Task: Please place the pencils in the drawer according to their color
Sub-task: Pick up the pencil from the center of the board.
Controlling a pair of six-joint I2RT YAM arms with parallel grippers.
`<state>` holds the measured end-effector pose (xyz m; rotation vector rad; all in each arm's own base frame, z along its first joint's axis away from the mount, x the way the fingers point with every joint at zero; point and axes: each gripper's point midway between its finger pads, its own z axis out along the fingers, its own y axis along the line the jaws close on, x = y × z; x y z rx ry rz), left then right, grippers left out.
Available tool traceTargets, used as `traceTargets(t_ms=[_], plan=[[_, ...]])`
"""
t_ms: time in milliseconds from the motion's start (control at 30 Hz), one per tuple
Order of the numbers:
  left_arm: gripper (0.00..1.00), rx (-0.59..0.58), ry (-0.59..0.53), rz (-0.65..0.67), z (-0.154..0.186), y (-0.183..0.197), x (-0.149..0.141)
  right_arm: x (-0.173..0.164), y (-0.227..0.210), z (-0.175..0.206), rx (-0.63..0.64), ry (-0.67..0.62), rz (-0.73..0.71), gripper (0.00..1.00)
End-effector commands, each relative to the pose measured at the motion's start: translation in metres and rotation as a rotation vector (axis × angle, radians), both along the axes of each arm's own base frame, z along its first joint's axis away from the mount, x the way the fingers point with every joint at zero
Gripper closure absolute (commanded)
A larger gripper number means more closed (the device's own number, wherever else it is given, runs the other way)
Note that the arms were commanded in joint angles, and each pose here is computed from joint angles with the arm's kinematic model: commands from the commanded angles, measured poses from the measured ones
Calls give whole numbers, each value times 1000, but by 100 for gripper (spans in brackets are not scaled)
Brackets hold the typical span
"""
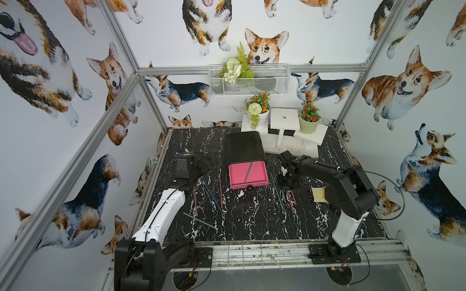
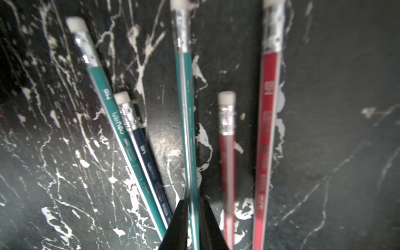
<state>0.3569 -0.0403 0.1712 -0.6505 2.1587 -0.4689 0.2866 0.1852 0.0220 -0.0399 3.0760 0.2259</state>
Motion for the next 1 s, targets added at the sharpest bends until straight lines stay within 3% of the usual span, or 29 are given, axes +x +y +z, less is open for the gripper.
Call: traceTargets(t_ms=[0, 400, 567, 667, 967], plan=[[0, 5, -16, -6, 5, 0, 2, -4, -10, -2, -52, 10, 8, 82], [0, 4, -20, -4, 7, 0, 3, -20, -21, -17, -135, 56, 15, 82], [0, 6, -23, -3, 8, 0, 2, -24, -16, -25, -127, 77, 14, 95], [0, 9, -25, -5, 10, 1, 2, -20, -12, -21, -114, 63, 14, 100], [0, 3, -23, -7, 9, 0, 2, -5, -7, 15, -94, -26, 33, 100]])
